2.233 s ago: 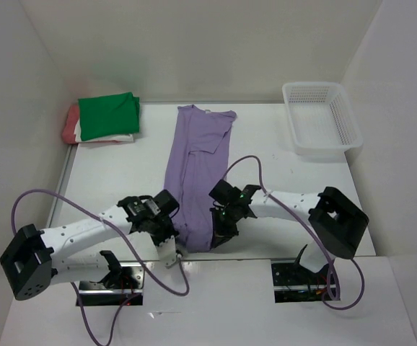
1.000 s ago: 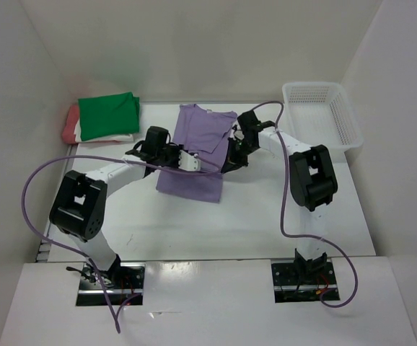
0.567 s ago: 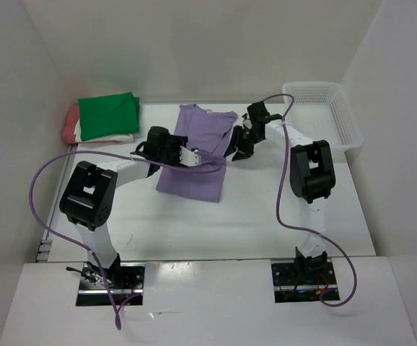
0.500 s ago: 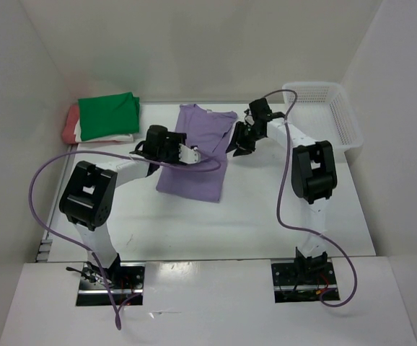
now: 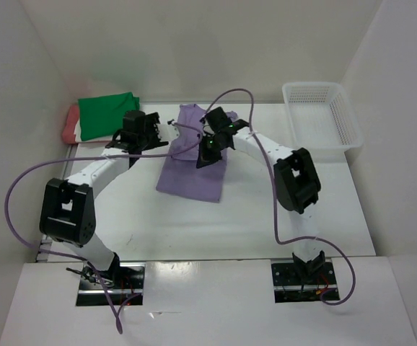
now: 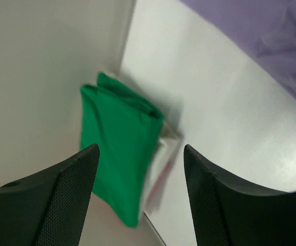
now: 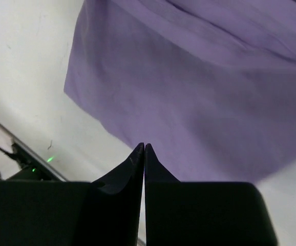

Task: Fold and stack the t-shirts
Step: Fold the folded rectangular tshirt in 1/3 of the way, then grab one side of the 2/3 rectangular tshirt with both arms

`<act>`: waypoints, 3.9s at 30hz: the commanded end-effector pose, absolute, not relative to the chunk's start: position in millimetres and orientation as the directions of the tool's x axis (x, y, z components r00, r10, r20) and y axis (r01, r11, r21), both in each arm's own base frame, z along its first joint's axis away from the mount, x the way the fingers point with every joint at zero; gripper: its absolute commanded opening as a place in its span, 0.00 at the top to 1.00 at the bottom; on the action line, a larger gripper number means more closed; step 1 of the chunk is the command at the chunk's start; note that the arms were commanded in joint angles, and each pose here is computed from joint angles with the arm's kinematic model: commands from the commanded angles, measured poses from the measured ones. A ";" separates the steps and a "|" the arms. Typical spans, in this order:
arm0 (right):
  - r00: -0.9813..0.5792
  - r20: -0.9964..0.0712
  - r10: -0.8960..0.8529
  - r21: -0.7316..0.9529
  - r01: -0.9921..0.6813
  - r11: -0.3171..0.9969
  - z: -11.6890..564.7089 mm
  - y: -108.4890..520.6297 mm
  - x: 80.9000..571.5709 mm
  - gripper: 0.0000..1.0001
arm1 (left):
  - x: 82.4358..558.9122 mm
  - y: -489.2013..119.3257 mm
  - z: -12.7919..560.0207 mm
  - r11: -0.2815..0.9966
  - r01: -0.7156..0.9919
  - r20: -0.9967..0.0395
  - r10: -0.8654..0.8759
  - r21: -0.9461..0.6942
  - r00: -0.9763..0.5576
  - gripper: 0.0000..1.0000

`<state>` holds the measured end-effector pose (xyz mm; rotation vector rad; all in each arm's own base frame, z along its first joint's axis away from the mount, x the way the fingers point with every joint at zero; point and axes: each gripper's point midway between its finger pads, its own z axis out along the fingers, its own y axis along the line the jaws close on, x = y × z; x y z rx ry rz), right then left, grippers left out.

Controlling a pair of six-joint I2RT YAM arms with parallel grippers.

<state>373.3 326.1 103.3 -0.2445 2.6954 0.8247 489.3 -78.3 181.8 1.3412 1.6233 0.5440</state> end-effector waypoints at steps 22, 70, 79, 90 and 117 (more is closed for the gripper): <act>-0.906 -0.399 -0.143 0.425 -0.320 0.847 42.7 400.6 441.9 1.00 | 336.5 -138.8 54.7 0.538 0.834 -0.674 0.662 0.124 -0.327 0.28; -0.979 -0.142 0.145 0.582 0.036 0.813 62.4 291.0 285.9 0.46 | 326.9 -129.7 17.8 -0.287 0.846 -0.203 0.890 0.449 0.409 0.07; -0.981 -0.067 0.183 0.529 0.120 0.840 31.6 281.1 274.3 0.42 | 321.5 -121.9 9.2 -0.404 0.809 -0.074 0.876 0.427 0.476 0.26; -0.986 -0.002 0.167 0.546 0.139 0.827 11.4 283.4 266.7 0.96 | 309.4 -123.3 4.0 -0.456 0.804 -0.078 0.851 0.382 0.519 1.00; -0.998 0.047 -0.040 0.530 -0.009 0.848 53.9 227.0 175.3 1.00 | 170.3 -154.6 38.1 -0.203 0.978 -0.202 0.957 0.054 0.210 1.00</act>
